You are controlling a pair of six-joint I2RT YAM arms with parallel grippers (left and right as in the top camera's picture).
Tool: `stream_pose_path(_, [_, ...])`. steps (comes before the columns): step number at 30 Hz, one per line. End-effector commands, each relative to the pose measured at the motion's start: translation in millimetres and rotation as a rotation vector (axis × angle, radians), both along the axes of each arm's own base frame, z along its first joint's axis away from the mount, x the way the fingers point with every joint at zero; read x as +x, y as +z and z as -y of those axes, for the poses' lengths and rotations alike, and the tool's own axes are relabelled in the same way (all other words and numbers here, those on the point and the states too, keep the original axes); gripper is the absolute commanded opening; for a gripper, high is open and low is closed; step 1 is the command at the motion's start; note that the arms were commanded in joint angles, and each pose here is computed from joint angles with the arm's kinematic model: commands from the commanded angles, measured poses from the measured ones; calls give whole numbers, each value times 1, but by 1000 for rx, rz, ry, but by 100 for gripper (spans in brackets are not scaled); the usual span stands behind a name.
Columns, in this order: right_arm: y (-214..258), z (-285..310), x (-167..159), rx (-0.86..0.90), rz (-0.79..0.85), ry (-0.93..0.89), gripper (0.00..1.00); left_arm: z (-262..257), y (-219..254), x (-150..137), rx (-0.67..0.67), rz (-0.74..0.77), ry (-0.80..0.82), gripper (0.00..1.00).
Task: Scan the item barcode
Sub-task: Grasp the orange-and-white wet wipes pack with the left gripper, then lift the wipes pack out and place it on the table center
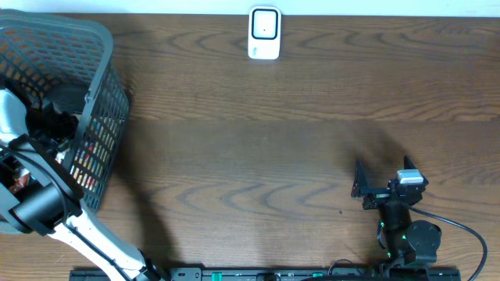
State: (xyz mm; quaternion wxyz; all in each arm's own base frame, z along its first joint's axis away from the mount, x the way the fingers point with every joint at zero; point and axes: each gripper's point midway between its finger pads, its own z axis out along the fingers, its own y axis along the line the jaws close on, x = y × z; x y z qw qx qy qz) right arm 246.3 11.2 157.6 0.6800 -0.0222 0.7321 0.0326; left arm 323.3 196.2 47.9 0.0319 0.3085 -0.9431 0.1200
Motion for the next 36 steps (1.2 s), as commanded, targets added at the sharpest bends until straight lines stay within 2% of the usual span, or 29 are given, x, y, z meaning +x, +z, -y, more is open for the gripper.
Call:
stream_pose_path(1, [0,0,0,-15,2,2,99,29,-5,-2,-137,-10,-49,56])
stream_pose_path(2, [0,0,0,-15,2,2,99,32,-4,-4,-145,-21,-51,47])
stream_pose_path(3, [0,0,0,-15,2,2,99,35,-4,-6,-152,-31,-54,33])
stream_pose_path(4, [0,0,0,-15,2,2,99,36,-3,-7,-155,-35,-54,11])
stream_pose_path(5, [0,0,0,-15,2,2,99,36,-3,-7,-153,-45,-38,7])
stream_pose_path(11, [0,0,0,-15,2,2,99,16,22,5,-80,12,21,7])
stream_pose_path(15, [0,0,0,-15,2,2,99,-29,68,10,171,40,127,7])
stream_pose_path(16, [0,0,0,-15,2,2,99,-44,94,11,272,76,147,7])
stream_pose_path(20, [0,0,0,-15,2,2,99,-58,167,22,432,280,197,7])
stream_pose_path(25, [0,0,0,-15,2,2,99,-57,263,20,545,565,390,7])
stream_pose_path(27, [0,0,0,-15,2,2,99,-50,300,13,538,681,514,7])
stream_pose_path(30, [0,0,0,-15,2,2,99,-19,347,13,427,874,535,7])
stream_pose_path(32, [0,0,0,-15,2,2,99,25,388,18,275,1052,409,7])
stream_pose_path(36, [0,0,0,-15,2,2,99,108,429,13,60,1209,174,7])
